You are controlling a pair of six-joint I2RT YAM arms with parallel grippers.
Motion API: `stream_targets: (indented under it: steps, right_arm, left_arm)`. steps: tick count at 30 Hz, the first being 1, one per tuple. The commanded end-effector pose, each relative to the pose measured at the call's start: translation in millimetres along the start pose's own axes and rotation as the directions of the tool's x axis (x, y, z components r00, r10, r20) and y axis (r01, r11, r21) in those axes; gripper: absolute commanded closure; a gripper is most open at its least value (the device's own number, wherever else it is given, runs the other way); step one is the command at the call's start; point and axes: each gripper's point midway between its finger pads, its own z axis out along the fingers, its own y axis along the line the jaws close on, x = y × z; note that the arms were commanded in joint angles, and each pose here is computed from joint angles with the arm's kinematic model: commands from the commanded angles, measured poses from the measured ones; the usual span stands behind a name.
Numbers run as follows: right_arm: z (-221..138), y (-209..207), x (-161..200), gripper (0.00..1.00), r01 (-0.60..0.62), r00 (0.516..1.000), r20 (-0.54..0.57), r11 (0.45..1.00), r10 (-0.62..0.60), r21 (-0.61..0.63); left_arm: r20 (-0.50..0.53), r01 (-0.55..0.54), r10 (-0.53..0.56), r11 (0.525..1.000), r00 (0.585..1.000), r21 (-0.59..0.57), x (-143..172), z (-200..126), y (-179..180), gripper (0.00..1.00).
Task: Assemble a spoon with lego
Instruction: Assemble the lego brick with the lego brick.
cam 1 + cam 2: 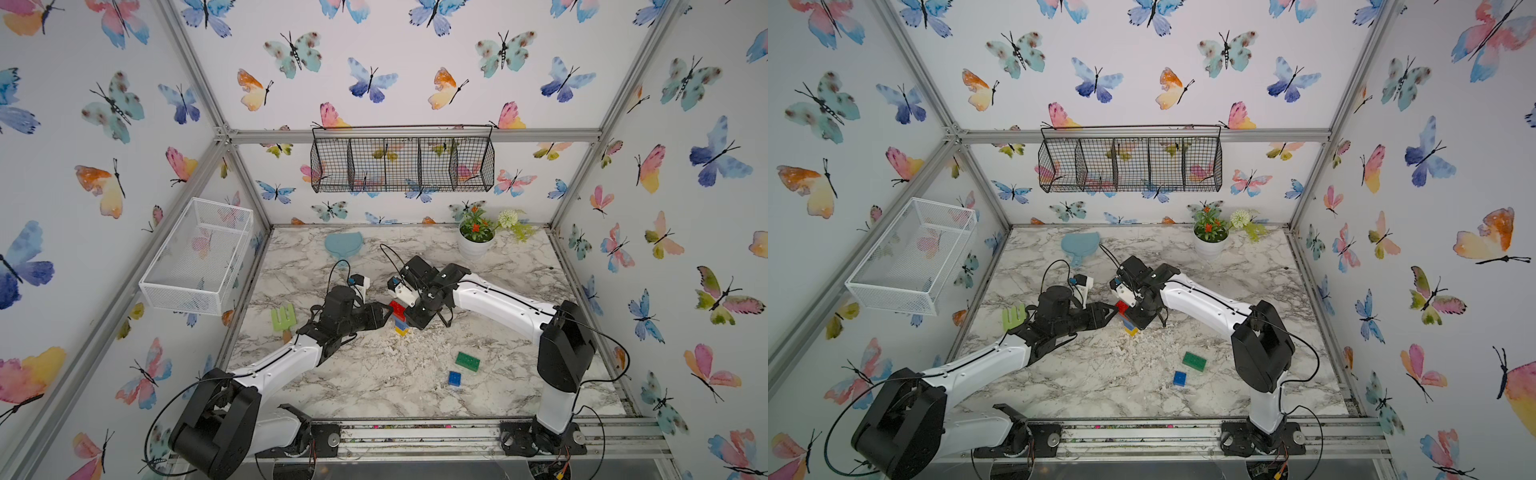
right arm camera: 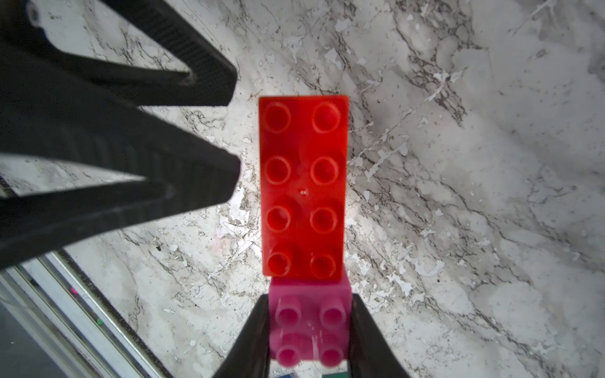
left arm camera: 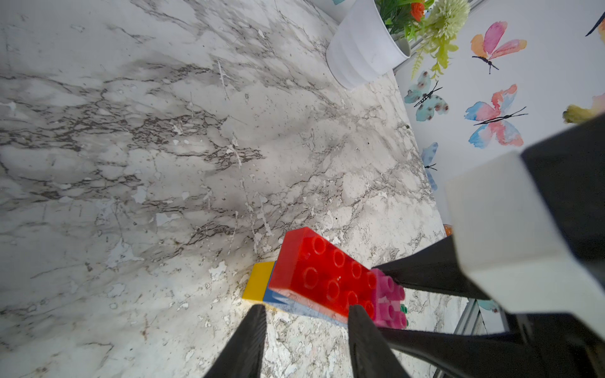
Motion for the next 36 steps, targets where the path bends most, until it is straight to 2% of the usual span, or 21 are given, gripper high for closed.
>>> stream_targets:
  steps: [1,10,19,31,36]
  right_arm:
    - [27.8,-4.7,29.6,0.99,-0.015,0.987,-0.161,0.999,0.023,0.05]
    - [26.6,-9.8,30.8,0.99,-0.043,0.971,-0.23,0.993,0.069,0.113]
    - [32.4,0.0,26.2,0.99,-0.026,0.964,-0.26,0.991,0.06,0.132]
    - [27.5,0.4,6.5,0.99,0.007,0.976,-0.215,0.985,0.03,0.17]
    - [26.9,0.6,6.5,0.99,0.013,0.973,-0.23,0.986,0.026,0.168]
  left_arm:
    - [-0.013,-0.01,0.011,1.0,1.0,0.028,5.0,-0.4,-2.8,0.56]
    - [-0.01,-0.007,0.007,0.999,1.0,0.036,6.8,-2.4,-3.3,0.56]
    - [-0.007,-0.007,0.008,0.999,1.0,0.037,7.4,-4.2,-3.1,0.56]
    - [-0.011,-0.007,0.008,0.999,1.0,0.039,9.6,-3.7,-2.3,0.56]
    - [-0.011,-0.007,0.007,0.999,1.0,0.042,9.5,-3.5,-3.0,0.56]
